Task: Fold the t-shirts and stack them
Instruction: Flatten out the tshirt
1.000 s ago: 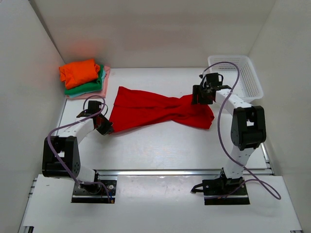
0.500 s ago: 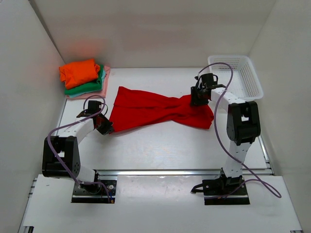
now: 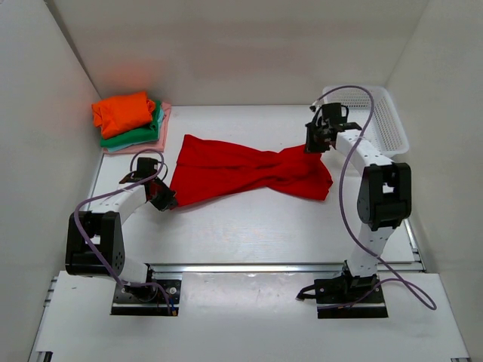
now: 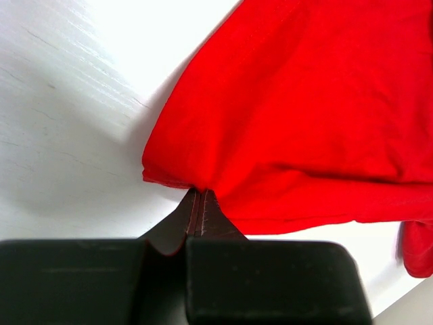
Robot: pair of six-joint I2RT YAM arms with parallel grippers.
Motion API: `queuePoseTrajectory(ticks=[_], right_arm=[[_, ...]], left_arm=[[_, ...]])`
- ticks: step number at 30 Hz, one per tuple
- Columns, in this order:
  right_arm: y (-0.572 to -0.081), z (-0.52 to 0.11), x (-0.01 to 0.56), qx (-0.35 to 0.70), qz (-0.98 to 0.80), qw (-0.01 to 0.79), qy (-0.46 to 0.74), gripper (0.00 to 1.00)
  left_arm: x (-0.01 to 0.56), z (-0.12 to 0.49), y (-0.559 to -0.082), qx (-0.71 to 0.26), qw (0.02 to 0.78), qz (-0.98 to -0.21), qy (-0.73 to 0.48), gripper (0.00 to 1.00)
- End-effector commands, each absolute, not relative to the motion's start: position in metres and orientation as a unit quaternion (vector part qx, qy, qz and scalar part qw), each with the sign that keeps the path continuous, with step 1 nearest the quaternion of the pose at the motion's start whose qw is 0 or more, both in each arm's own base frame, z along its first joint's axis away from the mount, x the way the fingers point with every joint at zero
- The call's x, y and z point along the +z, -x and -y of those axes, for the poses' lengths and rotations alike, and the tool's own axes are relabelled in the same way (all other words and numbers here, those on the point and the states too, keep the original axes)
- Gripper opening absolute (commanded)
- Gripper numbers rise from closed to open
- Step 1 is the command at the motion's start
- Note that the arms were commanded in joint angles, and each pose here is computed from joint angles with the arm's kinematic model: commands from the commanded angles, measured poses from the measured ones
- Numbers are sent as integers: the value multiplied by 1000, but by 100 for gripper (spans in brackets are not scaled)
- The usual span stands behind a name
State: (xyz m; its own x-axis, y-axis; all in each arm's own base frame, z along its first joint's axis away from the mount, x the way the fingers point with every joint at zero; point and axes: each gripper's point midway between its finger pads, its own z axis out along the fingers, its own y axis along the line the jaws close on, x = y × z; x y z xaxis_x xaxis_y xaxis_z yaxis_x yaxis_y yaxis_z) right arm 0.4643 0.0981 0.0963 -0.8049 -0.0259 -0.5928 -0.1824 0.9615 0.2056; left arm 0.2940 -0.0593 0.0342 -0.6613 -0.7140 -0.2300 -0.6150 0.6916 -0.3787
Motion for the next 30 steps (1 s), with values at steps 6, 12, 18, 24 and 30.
queuePoseTrajectory(ticks=[6, 12, 18, 24, 30], right_arm=[[-442, -91, 123, 147, -931, 330, 54, 0], [-432, -100, 103, 147, -938, 306, 73, 50], [-432, -123, 74, 155, -944, 275, 95, 53], [-432, -133, 59, 148, -951, 252, 105, 49], [-441, -121, 84, 152, -944, 280, 90, 0]], left_arm=[[44, 63, -297, -152, 200, -897, 363, 0], [43, 64, -297, -154, 200, -898, 360, 0], [43, 65, -296, -157, 198, -898, 361, 0], [40, 63, -294, -155, 195, -898, 363, 0], [43, 63, -295, -155, 200, -897, 363, 0]])
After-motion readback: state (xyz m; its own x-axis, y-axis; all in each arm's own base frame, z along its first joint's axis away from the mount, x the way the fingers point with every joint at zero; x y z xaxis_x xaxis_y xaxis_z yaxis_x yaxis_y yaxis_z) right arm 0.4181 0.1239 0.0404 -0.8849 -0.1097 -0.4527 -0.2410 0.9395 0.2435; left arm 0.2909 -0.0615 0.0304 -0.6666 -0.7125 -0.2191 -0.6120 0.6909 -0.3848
